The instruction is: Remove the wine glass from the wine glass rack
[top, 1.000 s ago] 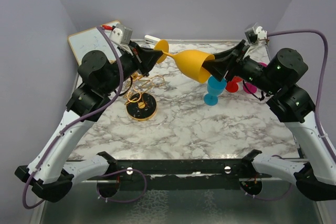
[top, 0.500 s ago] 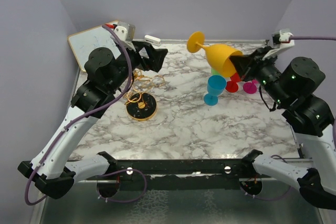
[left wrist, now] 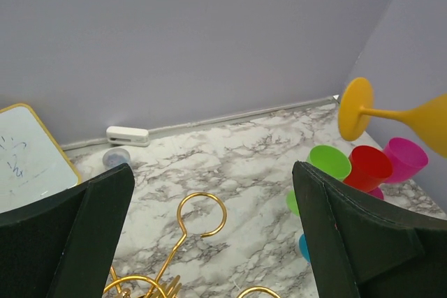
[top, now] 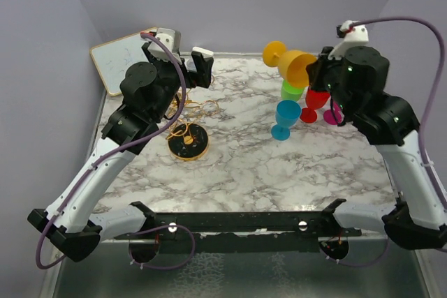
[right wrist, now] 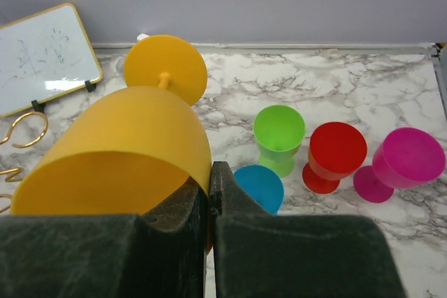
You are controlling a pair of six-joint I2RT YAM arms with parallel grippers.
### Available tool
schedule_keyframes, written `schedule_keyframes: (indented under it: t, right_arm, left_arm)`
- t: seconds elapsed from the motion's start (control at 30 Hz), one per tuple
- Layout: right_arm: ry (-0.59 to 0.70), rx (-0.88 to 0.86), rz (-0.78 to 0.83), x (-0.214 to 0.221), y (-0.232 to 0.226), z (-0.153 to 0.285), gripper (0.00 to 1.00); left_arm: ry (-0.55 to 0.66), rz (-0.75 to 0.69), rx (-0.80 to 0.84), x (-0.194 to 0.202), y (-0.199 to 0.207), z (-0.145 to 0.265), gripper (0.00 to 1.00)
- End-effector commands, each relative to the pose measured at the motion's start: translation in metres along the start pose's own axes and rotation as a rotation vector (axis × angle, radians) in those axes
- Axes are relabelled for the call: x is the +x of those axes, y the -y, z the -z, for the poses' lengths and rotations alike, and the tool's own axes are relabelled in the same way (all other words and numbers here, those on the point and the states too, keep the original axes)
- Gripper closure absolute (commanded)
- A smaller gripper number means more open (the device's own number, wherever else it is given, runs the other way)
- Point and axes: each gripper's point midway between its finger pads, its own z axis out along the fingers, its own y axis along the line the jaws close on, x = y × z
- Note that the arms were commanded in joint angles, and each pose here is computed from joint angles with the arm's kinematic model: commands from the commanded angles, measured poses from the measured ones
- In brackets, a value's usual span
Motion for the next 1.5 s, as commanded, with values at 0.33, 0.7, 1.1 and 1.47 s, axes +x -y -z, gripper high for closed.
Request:
schedule_keyframes:
  t: [0.33, 0.7, 1.1, 1.47]
  right_arm:
    - [-0.125, 0.001, -0.250, -0.023, -0.012, -0.083, 0.99]
    - [-0.173, 0.387, -0.437, 0.003, 0.123, -0.052, 0.99]
    - [-0.395, 0.514, -0.533, 0.111, 0.129, 0.027, 0.99]
    - [-0.596, 0.636, -0.552, 0.203, 0.144, 0.009, 0.99]
  left_arm:
    - [0.053, -0.028, -0.056, 0.003, -0.016, 0.010, 0.01]
    - [0.067, -0.028, -0.092, 0.003, -0.027, 0.018, 0.01]
    - [0.038, 0.019, -0.049, 0.010, -0.025, 0.010, 0.01]
    - [0.061, 0.039, -0.102, 0.012, -0.042, 0.017, 0.02]
